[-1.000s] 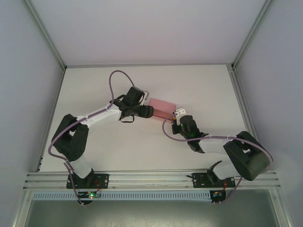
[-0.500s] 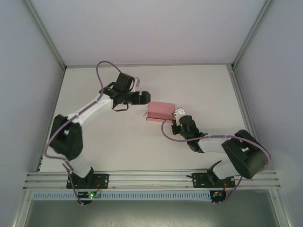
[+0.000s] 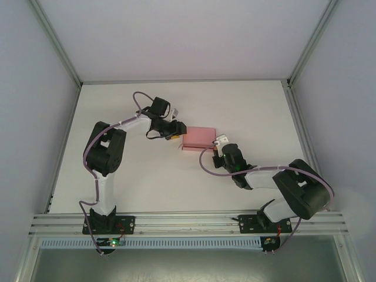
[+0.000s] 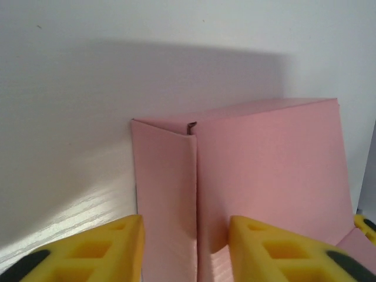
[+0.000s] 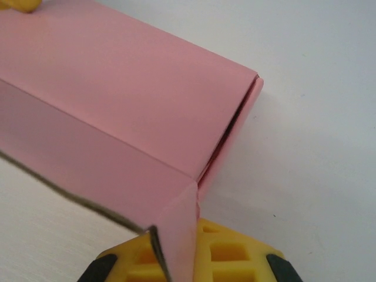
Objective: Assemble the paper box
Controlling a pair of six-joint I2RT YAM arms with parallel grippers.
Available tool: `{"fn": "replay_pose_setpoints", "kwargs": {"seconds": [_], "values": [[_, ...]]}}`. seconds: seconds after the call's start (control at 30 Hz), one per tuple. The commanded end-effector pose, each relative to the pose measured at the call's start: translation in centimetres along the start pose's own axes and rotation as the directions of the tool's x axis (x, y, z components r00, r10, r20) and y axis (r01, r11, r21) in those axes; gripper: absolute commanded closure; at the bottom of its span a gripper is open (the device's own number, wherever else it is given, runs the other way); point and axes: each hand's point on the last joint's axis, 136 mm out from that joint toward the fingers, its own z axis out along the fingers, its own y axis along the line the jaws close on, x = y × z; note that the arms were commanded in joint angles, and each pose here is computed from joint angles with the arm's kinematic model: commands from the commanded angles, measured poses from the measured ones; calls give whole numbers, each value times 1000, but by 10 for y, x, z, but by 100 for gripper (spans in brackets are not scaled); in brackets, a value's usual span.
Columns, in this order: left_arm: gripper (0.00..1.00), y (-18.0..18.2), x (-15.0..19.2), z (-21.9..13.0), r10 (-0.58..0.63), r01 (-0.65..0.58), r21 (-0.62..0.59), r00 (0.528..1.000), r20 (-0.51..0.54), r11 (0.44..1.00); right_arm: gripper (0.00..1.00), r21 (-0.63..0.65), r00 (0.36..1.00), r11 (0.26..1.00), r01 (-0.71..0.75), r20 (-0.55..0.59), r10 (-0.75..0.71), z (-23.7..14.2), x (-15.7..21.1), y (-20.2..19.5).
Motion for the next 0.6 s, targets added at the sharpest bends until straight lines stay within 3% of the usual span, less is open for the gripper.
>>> {"fn": "replay_pose_setpoints", "kwargs": {"seconds": [0.0,0.1,0.17,0.3,0.4,0.57], "values": [[63,21,23,10,-45,43,-34,997,-69,999,70,-132,999,991,0,-35,-5,-10,-3,24],[64,26,26,10,-45,42,-51,996,-70,998,45,-159,997,986,-48,-73,37,-27,-1,26],[69,30,27,11,-51,46,-63,996,-72,997,35,-162,993,982,-96,-91,82,-40,0,26],[76,34,30,15,-70,68,-36,995,-75,997,3,-208,985,965,-159,-94,142,-65,-4,30],[81,40,31,16,-104,103,-21,991,-78,994,2,-272,982,944,-185,-92,166,-82,-11,35],[84,49,35,12,-114,112,-31,990,-78,993,2,-178,931,914,-364,-63,358,-93,-37,2]]}}
